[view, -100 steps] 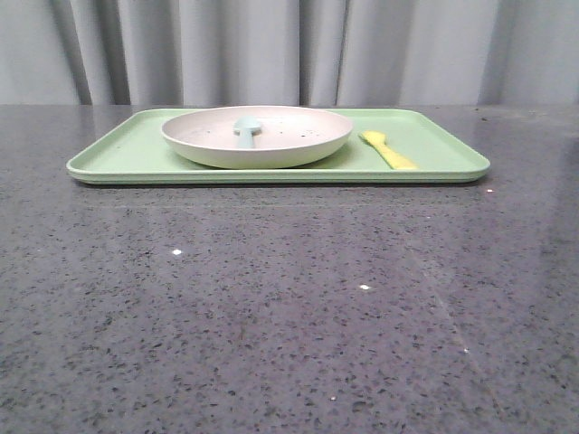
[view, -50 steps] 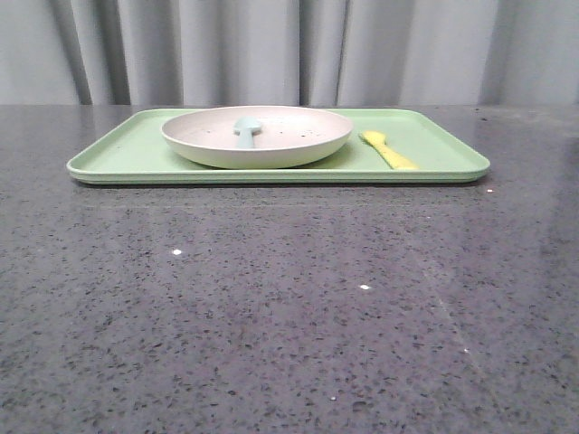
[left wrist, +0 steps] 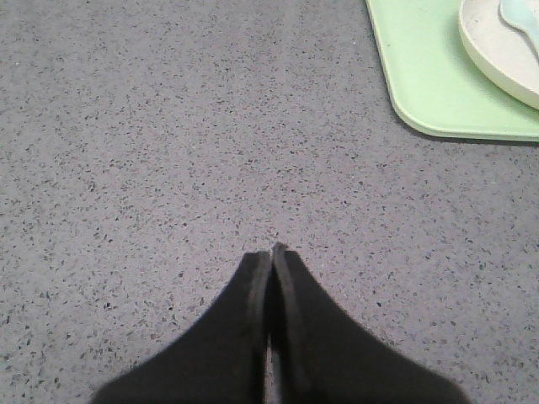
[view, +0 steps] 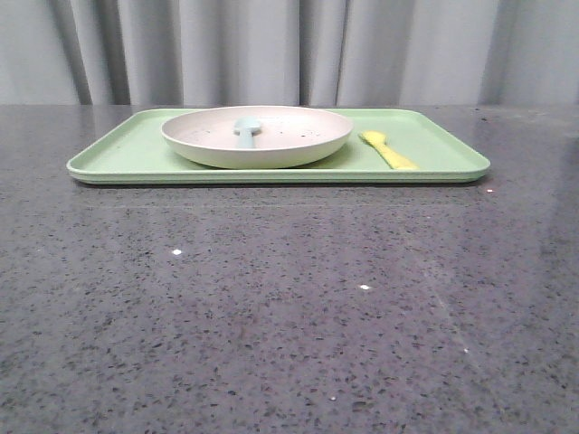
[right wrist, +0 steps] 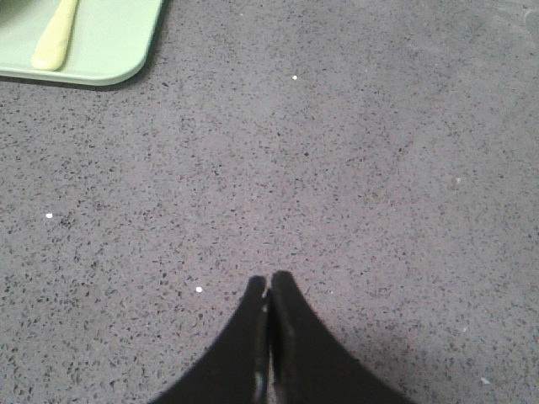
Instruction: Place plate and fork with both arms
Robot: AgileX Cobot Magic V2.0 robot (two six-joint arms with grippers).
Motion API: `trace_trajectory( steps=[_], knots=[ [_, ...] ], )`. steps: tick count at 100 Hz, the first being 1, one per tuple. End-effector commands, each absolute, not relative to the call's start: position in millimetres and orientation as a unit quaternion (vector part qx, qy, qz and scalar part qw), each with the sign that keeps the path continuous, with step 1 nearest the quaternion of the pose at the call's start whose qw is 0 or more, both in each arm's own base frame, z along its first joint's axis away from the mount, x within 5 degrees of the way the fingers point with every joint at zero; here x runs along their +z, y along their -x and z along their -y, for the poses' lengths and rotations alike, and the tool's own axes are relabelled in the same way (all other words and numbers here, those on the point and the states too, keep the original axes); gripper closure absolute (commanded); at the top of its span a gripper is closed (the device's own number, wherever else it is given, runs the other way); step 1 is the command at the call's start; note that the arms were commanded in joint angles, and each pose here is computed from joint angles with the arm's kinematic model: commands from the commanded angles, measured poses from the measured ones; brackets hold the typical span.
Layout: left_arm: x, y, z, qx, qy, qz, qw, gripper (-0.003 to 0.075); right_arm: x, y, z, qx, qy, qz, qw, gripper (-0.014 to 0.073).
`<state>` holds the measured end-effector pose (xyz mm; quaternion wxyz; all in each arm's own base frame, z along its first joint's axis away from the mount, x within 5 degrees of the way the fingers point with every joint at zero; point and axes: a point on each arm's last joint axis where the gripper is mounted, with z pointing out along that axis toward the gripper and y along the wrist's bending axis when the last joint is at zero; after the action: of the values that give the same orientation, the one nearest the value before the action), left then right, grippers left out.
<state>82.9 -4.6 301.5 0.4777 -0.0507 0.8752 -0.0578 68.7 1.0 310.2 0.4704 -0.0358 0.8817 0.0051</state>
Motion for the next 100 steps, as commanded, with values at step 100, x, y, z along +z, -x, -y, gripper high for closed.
trace_trajectory(
  steps=[100],
  knots=[
    [257.8,-69.6,1.4,-0.038,0.025,-0.710,0.703,0.0741,322.1,-71.2,0.0,-0.001,0.039,-0.862,0.505,0.0664]
  ],
)
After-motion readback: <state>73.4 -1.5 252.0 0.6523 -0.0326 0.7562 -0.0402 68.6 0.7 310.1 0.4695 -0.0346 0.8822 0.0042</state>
